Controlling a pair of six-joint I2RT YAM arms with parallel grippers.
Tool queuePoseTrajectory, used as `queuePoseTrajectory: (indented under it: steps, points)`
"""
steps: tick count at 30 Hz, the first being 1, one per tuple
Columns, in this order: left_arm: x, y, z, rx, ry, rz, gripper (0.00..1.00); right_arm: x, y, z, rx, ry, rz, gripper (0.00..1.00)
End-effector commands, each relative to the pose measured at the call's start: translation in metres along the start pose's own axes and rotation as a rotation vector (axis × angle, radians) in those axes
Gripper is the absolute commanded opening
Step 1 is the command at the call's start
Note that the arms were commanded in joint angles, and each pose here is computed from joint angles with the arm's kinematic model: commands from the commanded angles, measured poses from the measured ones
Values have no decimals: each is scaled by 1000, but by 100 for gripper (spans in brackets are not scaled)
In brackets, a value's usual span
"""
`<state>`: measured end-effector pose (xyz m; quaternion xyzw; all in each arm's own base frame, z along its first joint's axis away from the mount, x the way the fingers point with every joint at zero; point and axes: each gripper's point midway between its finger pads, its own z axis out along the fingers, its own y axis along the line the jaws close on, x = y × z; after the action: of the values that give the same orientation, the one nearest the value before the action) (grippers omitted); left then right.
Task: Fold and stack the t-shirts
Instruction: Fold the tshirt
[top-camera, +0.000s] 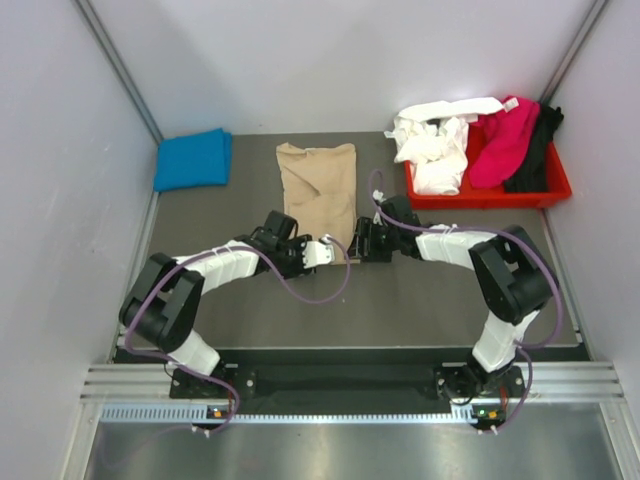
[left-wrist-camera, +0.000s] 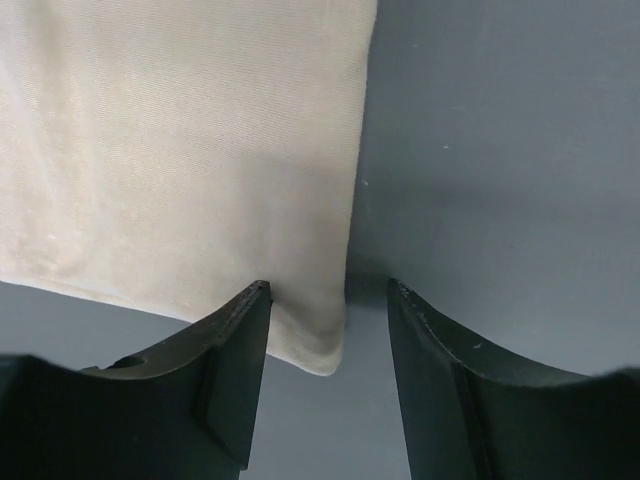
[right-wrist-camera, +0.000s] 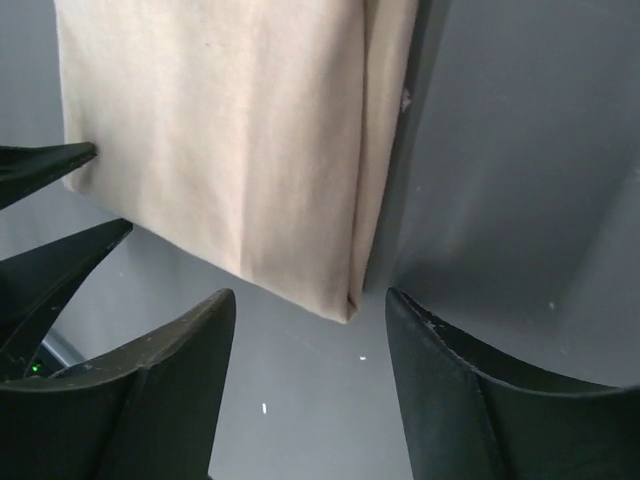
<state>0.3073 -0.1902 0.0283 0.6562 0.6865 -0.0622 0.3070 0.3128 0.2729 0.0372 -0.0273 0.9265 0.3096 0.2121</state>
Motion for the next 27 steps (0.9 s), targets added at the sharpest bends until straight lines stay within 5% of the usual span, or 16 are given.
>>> queuePoseTrajectory:
  steps: [1,5,6,8,9,11,17,27]
  points:
    - [8,1,10,-14,15,7,55,7,3,12,-28,3,22,61]
    - [15,2,12,-30,42,-1,47,13,7,21,-52,36,35,51]
    - [16,2,12,-31,49,-1,36,14,6,22,-50,40,40,46]
    - [19,2,11,-41,62,-1,21,16,5,21,-49,43,38,27]
    - [23,0,11,-41,74,-6,2,15,4,20,-46,39,34,20]
    - [26,1,7,-54,93,-21,0,13,6,15,-48,32,30,0]
    - [21,-20,-29,-25,95,-134,0,36,20,-5,-76,60,-3,0]
    - [10,-131,-130,274,88,-156,0,146,52,-74,-87,180,-22,0]
